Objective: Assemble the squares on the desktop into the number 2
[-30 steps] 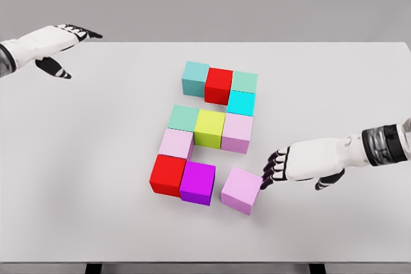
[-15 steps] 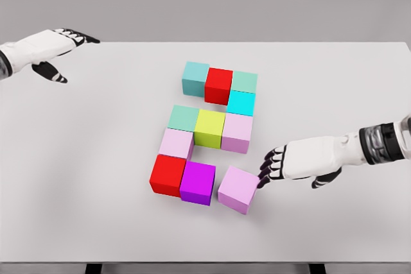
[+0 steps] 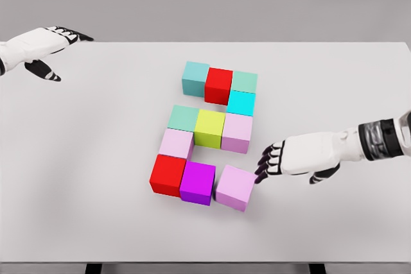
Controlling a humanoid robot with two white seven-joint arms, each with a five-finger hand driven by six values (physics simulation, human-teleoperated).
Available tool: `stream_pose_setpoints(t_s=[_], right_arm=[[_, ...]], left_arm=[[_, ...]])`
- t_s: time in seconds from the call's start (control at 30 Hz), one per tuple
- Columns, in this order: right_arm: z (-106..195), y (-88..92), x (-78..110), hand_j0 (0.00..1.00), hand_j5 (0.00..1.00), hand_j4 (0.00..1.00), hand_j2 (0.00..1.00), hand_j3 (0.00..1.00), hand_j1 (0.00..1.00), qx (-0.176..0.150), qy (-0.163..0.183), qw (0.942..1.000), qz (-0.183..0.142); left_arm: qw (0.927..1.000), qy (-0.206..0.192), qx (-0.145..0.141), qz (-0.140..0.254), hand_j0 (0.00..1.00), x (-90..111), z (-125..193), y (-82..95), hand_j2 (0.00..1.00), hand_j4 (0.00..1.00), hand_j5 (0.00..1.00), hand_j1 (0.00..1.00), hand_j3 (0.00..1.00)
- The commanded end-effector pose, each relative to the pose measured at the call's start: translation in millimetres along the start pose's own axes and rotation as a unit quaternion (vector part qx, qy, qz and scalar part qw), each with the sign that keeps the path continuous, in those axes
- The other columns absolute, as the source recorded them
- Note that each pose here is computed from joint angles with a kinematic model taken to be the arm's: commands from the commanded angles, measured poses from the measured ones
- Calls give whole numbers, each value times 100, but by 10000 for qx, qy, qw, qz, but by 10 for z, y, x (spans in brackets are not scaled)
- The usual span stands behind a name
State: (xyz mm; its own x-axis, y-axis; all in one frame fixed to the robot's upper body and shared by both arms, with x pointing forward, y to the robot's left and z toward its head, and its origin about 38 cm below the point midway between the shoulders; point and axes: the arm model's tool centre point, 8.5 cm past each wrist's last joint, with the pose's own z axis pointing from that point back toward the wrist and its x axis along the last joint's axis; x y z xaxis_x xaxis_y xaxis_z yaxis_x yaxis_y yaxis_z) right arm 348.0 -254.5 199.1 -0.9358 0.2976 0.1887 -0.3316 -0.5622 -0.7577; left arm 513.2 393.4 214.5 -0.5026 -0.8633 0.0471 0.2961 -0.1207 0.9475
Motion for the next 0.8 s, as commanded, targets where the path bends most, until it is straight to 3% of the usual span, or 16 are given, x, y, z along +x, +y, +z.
stream_pose_setpoints(t_s=[0.0, 0.77], right_arm=[[19, -14, -7, 96, 96, 96, 96, 96, 96, -30, 23, 10000, -16], [15, -81, -3, 96, 96, 96, 96, 96, 96, -159, -34, 9999, -49]], left_arm=[[10000, -6, 23, 19, 100, 3, 3, 5, 100, 100, 100, 100, 100], [9998, -157, 50, -91, 100, 107, -23, 31, 100, 100, 100, 100, 100]])
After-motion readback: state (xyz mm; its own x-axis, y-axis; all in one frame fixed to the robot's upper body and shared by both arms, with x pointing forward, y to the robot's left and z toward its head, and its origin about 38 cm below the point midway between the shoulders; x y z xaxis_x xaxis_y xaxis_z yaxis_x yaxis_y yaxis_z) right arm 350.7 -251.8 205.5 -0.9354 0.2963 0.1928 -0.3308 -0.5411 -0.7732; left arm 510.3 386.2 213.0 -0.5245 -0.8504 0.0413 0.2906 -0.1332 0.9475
